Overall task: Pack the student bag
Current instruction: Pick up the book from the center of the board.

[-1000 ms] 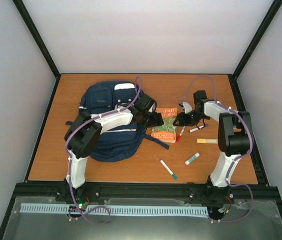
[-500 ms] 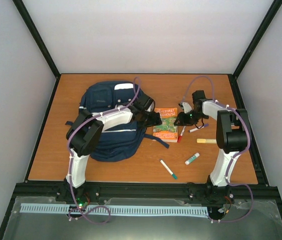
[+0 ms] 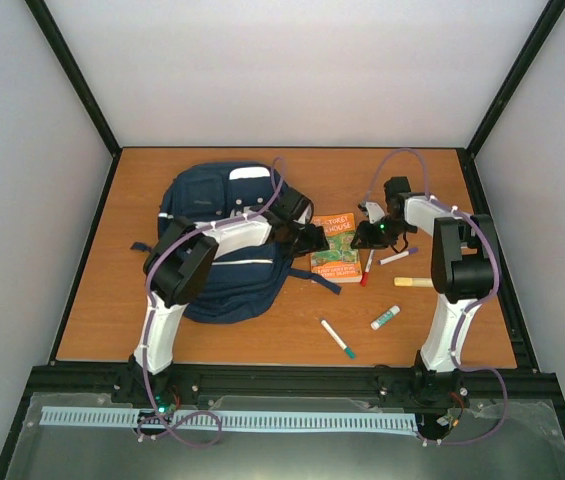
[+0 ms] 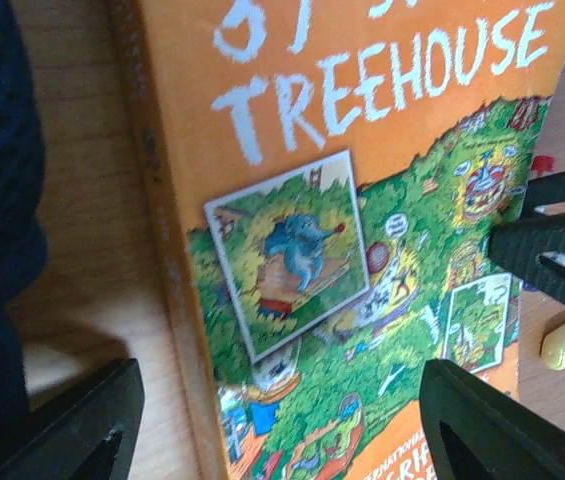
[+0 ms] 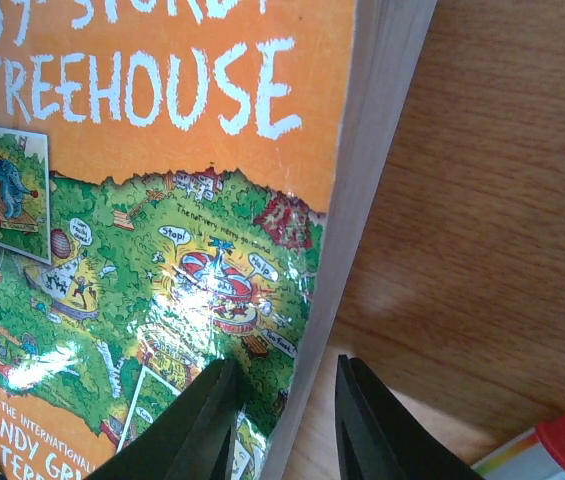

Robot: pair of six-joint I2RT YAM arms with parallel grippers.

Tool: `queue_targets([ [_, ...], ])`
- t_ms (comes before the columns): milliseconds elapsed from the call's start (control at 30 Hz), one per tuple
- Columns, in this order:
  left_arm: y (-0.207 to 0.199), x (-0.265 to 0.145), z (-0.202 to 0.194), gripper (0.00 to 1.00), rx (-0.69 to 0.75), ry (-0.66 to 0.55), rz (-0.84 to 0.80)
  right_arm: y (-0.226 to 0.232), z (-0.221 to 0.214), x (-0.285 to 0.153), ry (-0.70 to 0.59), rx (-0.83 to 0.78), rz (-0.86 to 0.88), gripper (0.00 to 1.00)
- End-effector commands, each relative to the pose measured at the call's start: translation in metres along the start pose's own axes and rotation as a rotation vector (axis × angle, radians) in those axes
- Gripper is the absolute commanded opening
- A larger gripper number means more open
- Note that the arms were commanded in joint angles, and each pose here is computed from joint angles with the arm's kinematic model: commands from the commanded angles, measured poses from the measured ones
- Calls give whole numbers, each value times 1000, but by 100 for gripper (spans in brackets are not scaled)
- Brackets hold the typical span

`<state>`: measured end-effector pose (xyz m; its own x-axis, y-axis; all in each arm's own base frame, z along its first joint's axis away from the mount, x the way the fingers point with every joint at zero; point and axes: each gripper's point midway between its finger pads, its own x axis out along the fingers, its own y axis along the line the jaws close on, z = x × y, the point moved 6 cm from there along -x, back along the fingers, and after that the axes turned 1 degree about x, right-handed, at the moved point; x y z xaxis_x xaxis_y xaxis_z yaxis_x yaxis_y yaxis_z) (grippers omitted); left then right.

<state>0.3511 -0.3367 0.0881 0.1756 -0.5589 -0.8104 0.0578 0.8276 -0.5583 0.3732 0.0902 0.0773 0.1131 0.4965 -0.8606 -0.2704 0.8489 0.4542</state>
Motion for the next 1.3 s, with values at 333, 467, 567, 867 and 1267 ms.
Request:
queue_targets([
  [333,5,33,7,79,-145,56,-71,-38,-30,32,162,43,-171,29],
  [467,-7,31,9,79,-159,49,-180,-38,-30,32,162,41,-170,29],
  [567,-21,20,14,78,-159,-9,-288,-38,-30,32,164,39,-168,29],
  [867,-65,-27,35,71,-143,-162,-554,-36,-31,32,167,38,-152,30],
  [1267,-77,-37,20,55,-137,-29,-543,-33,-32,32,168,36,-125,36],
])
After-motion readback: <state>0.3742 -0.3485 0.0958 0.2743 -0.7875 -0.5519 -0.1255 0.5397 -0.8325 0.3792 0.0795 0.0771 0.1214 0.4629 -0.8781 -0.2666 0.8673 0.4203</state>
